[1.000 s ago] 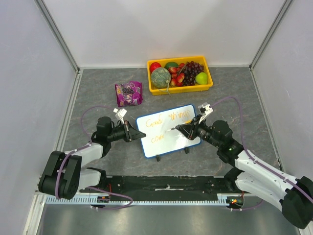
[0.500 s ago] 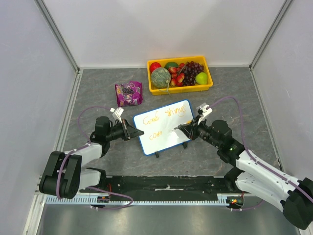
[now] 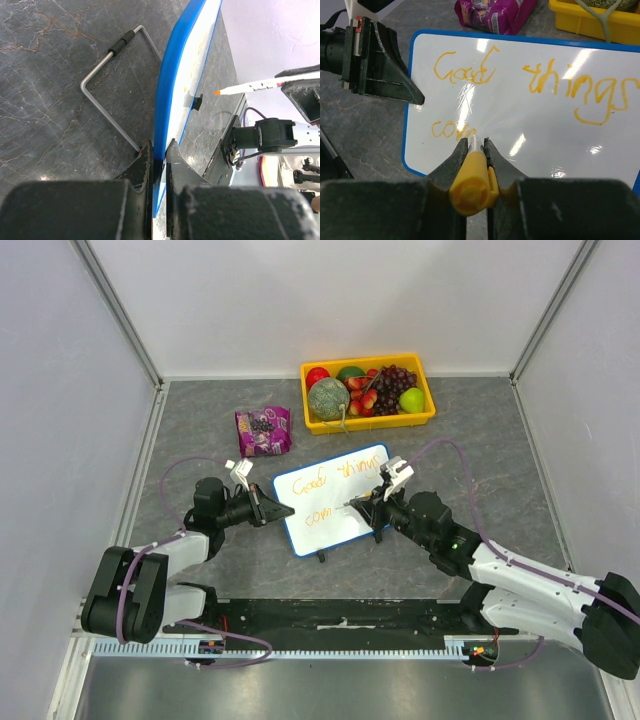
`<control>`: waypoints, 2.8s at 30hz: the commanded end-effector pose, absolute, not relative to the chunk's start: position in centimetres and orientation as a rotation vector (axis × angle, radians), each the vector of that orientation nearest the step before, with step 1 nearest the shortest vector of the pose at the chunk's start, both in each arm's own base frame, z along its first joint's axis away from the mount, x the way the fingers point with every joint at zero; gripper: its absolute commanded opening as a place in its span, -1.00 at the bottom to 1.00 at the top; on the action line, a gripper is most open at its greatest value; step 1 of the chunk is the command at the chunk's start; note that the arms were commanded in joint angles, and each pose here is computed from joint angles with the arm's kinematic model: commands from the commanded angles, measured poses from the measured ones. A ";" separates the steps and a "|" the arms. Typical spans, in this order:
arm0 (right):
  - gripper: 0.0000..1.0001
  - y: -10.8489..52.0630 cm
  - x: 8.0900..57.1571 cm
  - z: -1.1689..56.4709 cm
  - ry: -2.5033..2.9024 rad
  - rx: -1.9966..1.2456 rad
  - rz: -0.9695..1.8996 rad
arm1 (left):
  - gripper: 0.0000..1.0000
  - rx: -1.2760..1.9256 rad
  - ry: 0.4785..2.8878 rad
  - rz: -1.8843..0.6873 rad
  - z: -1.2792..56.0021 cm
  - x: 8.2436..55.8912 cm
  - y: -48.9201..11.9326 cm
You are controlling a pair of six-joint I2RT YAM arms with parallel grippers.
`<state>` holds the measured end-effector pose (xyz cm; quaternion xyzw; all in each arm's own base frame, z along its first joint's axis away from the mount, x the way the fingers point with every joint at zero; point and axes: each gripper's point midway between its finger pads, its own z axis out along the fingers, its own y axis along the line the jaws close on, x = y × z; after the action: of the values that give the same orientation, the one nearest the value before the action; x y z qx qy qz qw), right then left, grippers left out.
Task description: Write a sentence on the whiteboard
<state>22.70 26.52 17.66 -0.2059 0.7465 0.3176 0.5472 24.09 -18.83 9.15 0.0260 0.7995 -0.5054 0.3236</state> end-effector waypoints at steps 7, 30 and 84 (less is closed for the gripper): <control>-1.00 27.0 25.0 20.6 1.680 -0.388 0.723 | -0.96 -0.112 2.205 -1.129 5.2 25.3 -16.3; -1.00 27.6 25.1 18.6 1.736 -0.387 0.730 | -0.96 -0.093 2.200 -1.151 5.4 25.2 -16.6; -1.00 27.9 25.9 20.2 1.755 -0.391 0.683 | -0.96 -0.086 2.204 -1.162 5.4 25.1 -16.7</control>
<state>25.19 27.61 18.22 -0.1737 0.7653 0.2920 0.5467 24.07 -18.86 9.05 0.0304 0.7965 -0.5124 0.3194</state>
